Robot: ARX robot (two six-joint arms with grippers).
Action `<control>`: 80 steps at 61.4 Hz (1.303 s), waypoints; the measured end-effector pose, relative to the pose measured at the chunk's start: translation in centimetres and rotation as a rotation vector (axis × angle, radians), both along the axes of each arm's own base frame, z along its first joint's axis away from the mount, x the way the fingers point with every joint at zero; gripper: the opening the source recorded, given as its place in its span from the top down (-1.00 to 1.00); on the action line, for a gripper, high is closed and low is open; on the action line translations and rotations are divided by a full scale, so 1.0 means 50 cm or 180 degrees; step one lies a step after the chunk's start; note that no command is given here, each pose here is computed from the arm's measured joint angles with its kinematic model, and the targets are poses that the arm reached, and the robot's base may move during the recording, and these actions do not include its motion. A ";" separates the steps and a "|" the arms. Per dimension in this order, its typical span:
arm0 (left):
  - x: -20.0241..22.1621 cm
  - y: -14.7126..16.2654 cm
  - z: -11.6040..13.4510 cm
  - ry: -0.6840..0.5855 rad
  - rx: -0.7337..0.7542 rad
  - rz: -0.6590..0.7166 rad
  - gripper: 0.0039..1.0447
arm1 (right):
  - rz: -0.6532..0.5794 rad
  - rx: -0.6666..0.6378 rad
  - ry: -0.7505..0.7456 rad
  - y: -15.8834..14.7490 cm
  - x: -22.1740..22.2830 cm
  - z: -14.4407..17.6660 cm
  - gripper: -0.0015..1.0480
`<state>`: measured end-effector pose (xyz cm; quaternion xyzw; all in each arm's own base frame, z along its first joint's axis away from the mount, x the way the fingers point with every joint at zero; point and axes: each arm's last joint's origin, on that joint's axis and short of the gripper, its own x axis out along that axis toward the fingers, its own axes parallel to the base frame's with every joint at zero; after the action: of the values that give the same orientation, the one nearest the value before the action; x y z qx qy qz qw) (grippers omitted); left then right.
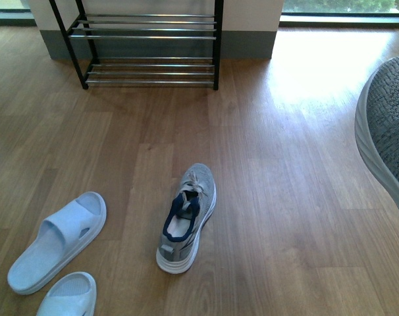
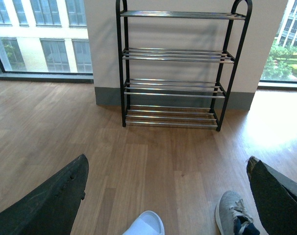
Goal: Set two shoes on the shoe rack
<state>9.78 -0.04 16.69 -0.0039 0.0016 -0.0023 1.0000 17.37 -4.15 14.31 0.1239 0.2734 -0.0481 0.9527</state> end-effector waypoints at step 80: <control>0.461 -0.340 -0.256 0.2798 0.1153 -0.0271 -0.83 | 0.0009 0.0031 -0.0005 0.000 0.000 0.000 0.97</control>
<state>32.84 -17.02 3.86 0.1699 0.4250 -0.0411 0.8881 17.37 -4.14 14.32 0.1281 0.2730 -0.0454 0.9524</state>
